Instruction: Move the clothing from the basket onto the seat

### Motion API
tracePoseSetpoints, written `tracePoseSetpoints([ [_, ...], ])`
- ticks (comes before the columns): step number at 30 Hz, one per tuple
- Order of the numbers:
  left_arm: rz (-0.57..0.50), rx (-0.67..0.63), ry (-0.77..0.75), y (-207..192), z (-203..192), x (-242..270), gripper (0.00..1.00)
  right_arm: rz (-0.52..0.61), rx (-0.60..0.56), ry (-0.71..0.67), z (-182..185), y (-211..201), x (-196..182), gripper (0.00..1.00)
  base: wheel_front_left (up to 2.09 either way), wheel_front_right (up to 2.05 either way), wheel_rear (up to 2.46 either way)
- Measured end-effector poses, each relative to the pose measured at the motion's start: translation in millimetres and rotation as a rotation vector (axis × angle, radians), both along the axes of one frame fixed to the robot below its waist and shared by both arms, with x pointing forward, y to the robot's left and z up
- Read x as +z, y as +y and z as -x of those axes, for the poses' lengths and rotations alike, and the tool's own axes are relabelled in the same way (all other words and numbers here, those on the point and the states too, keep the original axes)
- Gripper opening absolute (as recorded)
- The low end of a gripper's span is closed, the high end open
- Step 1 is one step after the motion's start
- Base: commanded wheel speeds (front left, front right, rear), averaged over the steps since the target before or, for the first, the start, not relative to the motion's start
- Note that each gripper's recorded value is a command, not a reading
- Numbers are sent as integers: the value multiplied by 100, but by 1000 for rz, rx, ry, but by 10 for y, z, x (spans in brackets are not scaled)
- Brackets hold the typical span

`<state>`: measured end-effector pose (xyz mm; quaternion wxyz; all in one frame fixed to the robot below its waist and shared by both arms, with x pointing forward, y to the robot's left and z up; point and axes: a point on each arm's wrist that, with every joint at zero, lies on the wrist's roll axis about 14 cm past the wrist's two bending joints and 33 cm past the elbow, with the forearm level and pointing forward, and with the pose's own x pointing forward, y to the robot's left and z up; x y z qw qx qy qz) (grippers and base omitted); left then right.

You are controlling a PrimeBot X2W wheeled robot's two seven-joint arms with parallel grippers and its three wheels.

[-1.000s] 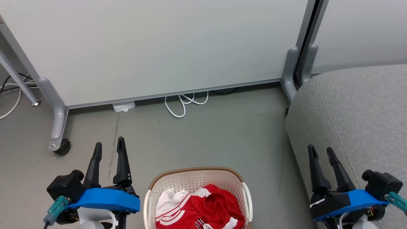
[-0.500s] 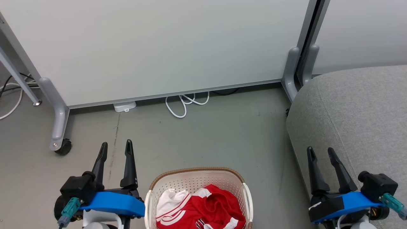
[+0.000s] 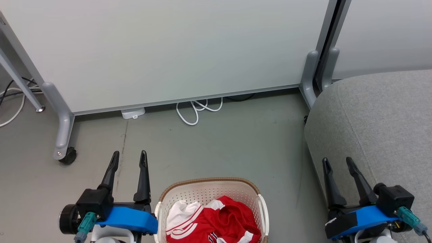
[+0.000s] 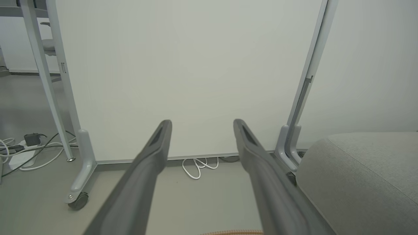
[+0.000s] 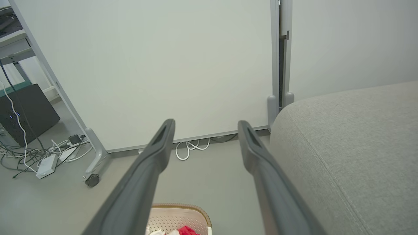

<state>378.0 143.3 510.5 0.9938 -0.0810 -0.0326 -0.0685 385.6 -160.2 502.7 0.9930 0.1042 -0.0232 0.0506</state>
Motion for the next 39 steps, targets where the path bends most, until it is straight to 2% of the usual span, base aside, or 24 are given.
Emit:
tracePoseSetpoints([
  [19, -90, -21, -20, -40, 35, -29, 100, 123, 39, -23, 5, 96, -9, 100, 0, 0, 0],
  [39, -66, -19, 16, -18, 54, -135, 100, 119, 43, -11, 2, 108, -51, 100, 0, 0, 0],
])
